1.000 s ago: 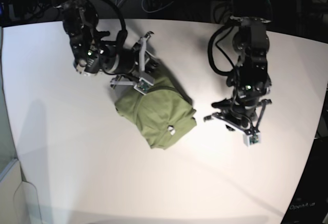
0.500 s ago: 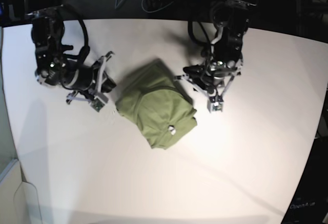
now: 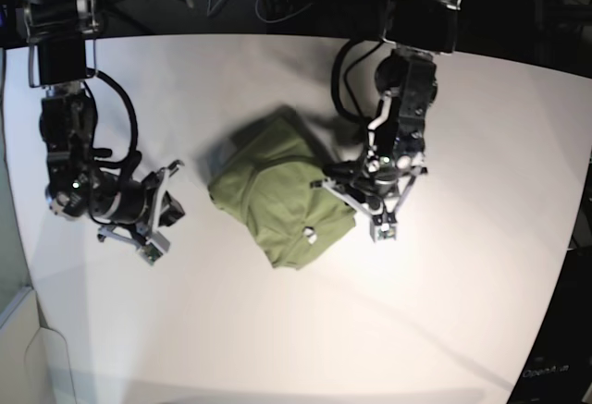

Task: Fold the T-shirt properly
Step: 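Release the shirt and press its sides with both grippers, then grasp the bundle's edge with both grippers and tuck it under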

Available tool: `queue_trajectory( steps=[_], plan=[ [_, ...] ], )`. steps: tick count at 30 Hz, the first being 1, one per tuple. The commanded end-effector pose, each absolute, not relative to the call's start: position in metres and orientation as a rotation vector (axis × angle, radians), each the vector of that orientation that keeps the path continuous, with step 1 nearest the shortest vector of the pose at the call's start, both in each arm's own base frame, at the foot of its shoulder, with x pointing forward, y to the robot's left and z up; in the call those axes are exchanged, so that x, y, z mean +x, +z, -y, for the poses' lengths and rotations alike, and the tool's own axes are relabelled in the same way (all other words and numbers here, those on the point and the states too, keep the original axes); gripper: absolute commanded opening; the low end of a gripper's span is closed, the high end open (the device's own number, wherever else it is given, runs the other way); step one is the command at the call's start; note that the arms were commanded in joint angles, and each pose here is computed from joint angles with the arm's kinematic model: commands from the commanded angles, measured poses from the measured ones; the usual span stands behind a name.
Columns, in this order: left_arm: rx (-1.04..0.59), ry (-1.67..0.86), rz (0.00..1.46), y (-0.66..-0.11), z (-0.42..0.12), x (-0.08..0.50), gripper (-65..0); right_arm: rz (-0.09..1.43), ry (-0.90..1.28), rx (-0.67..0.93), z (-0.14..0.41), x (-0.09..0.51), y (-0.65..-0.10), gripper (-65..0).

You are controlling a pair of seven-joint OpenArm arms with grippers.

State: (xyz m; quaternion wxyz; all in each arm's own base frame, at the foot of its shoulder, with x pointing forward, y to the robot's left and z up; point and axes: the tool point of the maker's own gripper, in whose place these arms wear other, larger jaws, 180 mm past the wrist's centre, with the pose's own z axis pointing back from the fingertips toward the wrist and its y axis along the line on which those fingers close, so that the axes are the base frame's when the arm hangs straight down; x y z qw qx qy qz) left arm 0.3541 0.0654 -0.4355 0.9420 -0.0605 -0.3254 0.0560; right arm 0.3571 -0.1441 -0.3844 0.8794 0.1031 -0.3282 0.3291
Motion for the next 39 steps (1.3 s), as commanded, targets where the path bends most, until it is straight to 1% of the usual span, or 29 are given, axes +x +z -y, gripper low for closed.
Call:
queue_trajectory(
  steps=[1, 3, 6, 13, 18, 20, 23, 27, 34, 36, 39],
  plan=[
    [-0.137, 0.112, 0.677, -0.428, -0.058, 0.366, -57.1, 0.724, 0.69, 0.237, 0.136, 0.366, -0.375, -58.3],
    [-0.134, 0.111, 0.68, -0.429, -0.057, 0.375, -57.1, 0.721, 0.685, 0.258, 0.128, 0.364, -0.378, -58.3],
    [-0.157, 0.113, 0.678, -0.434, -0.04, 0.384, -57.1, 0.706, 0.677, 0.301, 0.113, 0.351, -0.388, -58.3],
    [-0.176, 0.109, 0.736, -0.431, -0.015, 0.416, -57.1, 0.703, 0.658, 0.428, 0.062, 0.312, -0.401, -58.3],
    [-0.183, 0.105, 0.772, -0.417, -0.011, 0.432, -57.1, 0.719, 0.67, 0.448, 0.051, 0.293, -0.397, -58.3],
    [-0.184, 0.103, 0.778, -0.412, -0.011, 0.436, -57.1, 0.719, 0.674, 0.443, 0.052, 0.289, -0.396, -58.3],
    [-0.186, 0.108, 0.785, -0.41, -0.011, 0.437, -57.1, 0.709, 0.689, 0.397, 0.072, 0.29, -0.397, -58.3],
    [-0.161, 0.116, 0.783, -0.406, -0.035, 0.429, -57.1, 0.708, 0.702, 0.346, 0.093, 0.294, -0.394, -58.3],
    [-0.142, 0.111, 0.86, -0.361, -0.069, 0.41, -57.1, 0.833, 0.672, 0.241, 0.122, 0.302, -0.349, -58.3],
    [-0.125, 0.102, 0.864, -0.354, -0.08, 0.402, -57.1, 0.861, 0.68, 0.225, 0.121, 0.3, -0.335, -58.3],
    [-0.104, 0.087, 0.819, -0.356, -0.093, 0.378, -57.1, 0.892, 0.692, 0.244, 0.104, 0.289, -0.324, -58.3]
  ],
)
